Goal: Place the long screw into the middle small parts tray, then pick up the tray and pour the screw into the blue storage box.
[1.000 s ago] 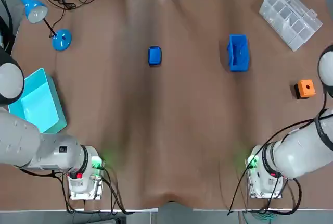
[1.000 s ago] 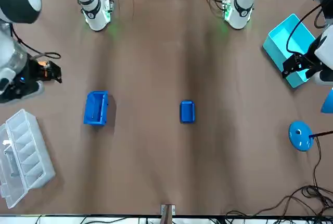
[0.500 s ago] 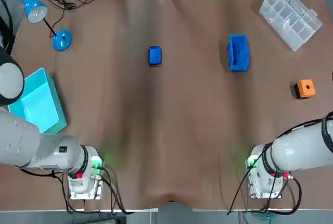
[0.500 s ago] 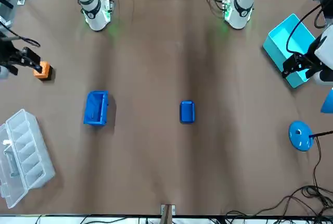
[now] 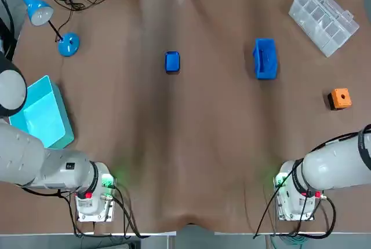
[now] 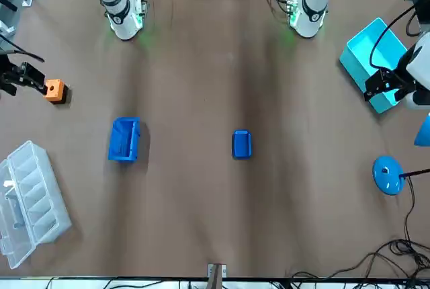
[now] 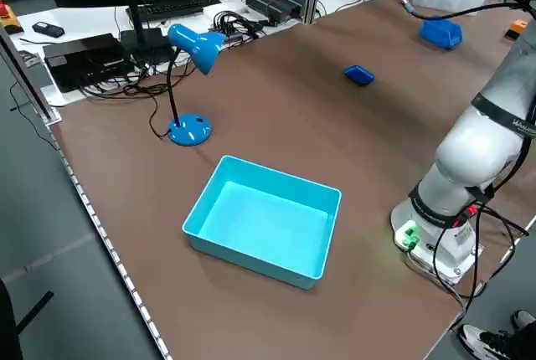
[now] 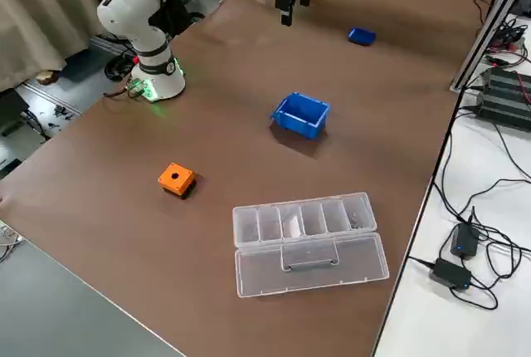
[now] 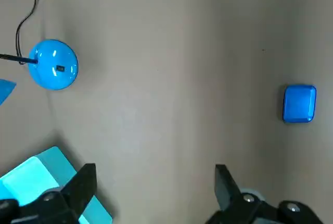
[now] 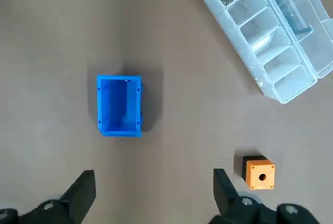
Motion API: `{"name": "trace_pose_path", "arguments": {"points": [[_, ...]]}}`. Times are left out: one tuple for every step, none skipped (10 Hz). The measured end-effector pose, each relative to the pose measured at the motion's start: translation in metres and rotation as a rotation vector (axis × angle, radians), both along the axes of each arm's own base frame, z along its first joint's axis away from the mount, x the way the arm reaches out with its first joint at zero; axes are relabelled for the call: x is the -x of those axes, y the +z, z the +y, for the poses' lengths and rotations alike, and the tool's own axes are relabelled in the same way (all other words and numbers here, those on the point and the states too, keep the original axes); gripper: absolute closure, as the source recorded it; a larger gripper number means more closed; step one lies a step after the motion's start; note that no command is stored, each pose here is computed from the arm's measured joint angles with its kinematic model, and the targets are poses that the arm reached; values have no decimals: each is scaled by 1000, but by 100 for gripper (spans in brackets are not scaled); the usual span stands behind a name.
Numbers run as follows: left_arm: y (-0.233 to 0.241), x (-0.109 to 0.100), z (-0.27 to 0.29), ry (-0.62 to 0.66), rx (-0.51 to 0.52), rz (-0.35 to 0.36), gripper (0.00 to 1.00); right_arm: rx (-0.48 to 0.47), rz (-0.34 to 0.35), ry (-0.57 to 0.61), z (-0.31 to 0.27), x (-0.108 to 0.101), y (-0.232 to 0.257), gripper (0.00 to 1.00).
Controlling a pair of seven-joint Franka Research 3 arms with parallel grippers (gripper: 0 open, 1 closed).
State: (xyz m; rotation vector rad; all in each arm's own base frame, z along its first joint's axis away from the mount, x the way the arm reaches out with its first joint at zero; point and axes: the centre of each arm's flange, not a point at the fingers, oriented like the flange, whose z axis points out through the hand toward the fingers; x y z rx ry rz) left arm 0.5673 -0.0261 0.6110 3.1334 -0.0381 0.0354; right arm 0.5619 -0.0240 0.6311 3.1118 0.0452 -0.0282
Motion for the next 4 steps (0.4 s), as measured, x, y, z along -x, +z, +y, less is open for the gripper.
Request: {"name": "trace_pose_path", "arguments": {"points": [[0,0,0,0,0,0,0,0,-2,18,0,0,1,0],[0,0,-1,-1,0,0,0,-1,-3,44,-4,0,2,0],[0,0,-1,-1,0,0,0,-1,-4,67,-12,1,3,0],[0,0,-1,-1,0,0,0,-2,-7,72,-18,1,3,0]]}}
